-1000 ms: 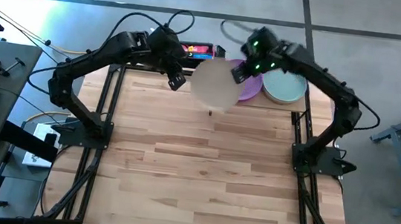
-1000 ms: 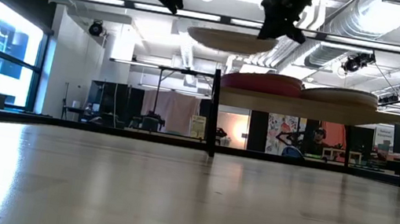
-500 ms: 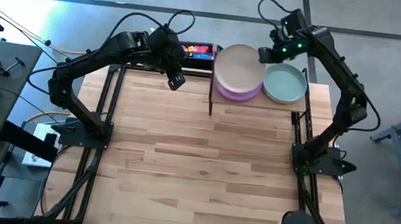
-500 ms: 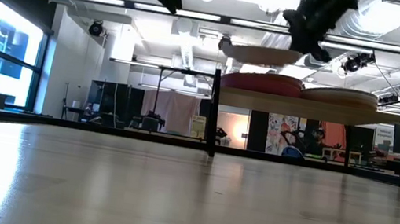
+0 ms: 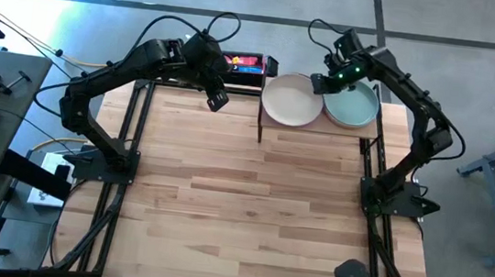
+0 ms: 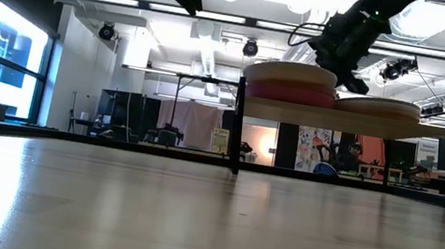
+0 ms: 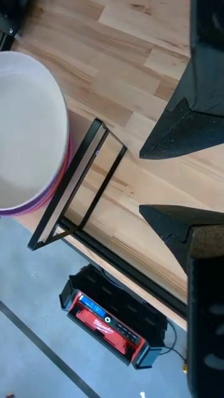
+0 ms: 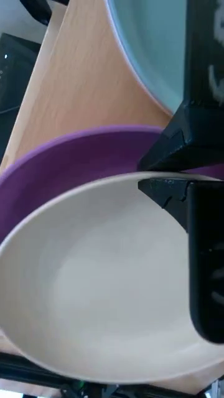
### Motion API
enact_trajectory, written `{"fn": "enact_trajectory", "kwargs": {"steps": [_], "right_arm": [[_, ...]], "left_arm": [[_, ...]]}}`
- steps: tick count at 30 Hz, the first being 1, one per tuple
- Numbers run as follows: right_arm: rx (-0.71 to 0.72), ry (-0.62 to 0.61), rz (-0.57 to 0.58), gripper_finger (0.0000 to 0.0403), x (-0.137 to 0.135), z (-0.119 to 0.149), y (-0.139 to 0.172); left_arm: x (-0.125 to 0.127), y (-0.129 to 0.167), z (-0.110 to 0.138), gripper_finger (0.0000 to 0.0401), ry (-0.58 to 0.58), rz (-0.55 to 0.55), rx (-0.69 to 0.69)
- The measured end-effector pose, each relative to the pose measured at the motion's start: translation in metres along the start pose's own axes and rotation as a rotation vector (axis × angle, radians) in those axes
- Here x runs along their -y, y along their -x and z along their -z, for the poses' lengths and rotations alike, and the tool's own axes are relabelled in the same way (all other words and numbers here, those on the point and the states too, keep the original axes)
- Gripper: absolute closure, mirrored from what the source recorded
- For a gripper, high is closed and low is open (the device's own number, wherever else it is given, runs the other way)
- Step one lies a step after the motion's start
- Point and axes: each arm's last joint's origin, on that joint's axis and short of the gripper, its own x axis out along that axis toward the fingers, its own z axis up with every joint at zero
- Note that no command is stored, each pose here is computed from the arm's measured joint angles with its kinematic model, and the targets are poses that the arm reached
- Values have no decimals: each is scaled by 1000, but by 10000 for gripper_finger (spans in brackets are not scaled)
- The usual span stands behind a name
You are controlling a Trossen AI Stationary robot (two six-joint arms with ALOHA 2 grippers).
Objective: Place and stack plates onto a shelf
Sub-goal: Stack the white plate on top of the purple plate on the shelf
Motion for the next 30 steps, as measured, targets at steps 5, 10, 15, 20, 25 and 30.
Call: {"fn": "enact_trajectory", "kwargs": {"steps": [5, 10, 15, 20, 25, 30], "right_arm": [[35, 3, 37, 402, 2, -3, 0], [55, -23, 36, 402, 5, -5, 1], [62, -22, 58, 402, 5, -5, 1], [64, -9, 56, 403, 2, -5, 0], [61, 28, 59, 399, -3, -4, -2], [65, 33, 77, 360, -3, -4, -2]], "left_arm": [[0, 0, 0, 286, 1, 0, 0], [0, -1, 0, 286, 3, 0, 0], [0, -6, 3, 286, 1, -1, -21], [1, -10, 7, 286, 15, -2, -43], [1, -11, 7, 286, 15, -2, -42], [1, -11, 7, 286, 16, -2, -42]]}}
